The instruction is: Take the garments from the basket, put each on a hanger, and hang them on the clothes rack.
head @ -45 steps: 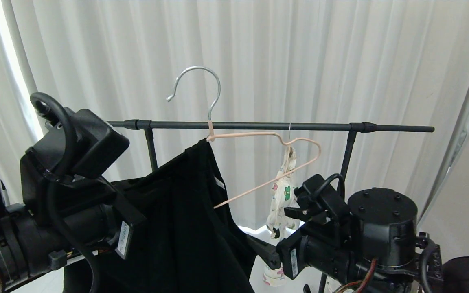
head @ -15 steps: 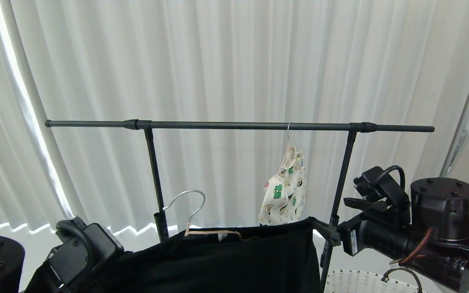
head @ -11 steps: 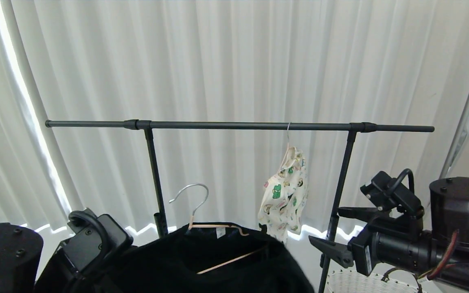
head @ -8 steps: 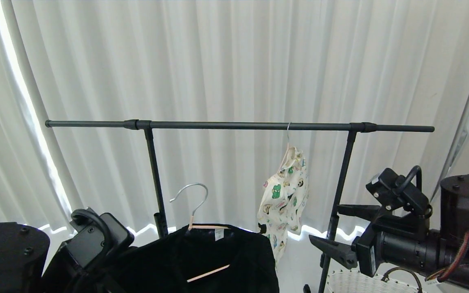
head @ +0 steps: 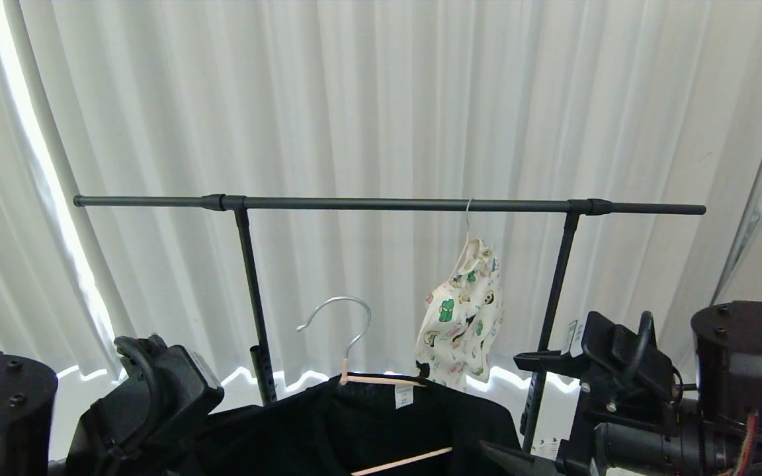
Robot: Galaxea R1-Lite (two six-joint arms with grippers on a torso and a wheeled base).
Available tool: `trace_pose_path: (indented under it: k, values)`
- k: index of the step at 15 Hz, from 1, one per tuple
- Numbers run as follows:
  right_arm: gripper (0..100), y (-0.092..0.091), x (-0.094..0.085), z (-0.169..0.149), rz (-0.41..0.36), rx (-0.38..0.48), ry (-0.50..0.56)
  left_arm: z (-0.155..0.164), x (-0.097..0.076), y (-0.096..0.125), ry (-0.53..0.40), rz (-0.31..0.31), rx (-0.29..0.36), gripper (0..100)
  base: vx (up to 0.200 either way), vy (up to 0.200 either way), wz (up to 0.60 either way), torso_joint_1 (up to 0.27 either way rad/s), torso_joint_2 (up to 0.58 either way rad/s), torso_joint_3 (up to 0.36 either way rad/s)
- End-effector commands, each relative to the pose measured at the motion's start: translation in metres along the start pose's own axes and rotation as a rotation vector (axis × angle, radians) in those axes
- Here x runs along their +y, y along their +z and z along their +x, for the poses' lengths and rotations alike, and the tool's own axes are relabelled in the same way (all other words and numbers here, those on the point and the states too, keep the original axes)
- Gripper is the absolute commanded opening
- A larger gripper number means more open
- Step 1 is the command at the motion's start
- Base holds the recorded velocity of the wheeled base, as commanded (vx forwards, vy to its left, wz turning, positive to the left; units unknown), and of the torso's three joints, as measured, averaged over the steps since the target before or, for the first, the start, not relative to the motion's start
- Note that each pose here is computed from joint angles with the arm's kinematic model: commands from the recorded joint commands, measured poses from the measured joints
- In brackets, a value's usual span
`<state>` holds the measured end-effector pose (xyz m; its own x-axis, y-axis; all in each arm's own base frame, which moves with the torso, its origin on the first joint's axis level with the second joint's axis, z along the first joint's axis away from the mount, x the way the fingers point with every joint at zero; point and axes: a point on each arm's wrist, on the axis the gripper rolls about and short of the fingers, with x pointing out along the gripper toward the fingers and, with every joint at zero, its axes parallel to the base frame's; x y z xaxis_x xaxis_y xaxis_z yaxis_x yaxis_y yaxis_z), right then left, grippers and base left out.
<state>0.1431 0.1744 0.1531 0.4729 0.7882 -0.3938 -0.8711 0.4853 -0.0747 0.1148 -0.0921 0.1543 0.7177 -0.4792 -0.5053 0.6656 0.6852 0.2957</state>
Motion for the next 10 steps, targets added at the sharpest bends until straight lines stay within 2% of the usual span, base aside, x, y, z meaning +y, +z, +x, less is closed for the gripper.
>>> trace_pose_path:
  k: [1,5,10]
  values:
    - [100,0.012,0.011,0.011,-0.049,0.002,0.059,-0.002,-0.005,0.002,-0.034,0.019,-0.023,0,0.0,0.0,0.0,0.0,0.0,0.0]
    - [100,0.031,0.027,0.024,-0.116,0.027,0.183,-0.004,-0.018,0.005,-0.109,0.071,-0.052,0,0.0,0.0,0.0,0.0,0.0,0.0]
    - [100,0.027,0.036,0.032,-0.122,0.118,0.251,-0.007,-0.026,0.015,-0.148,0.102,-0.141,0,0.0,0.0,0.0,0.0,0.0,0.0]
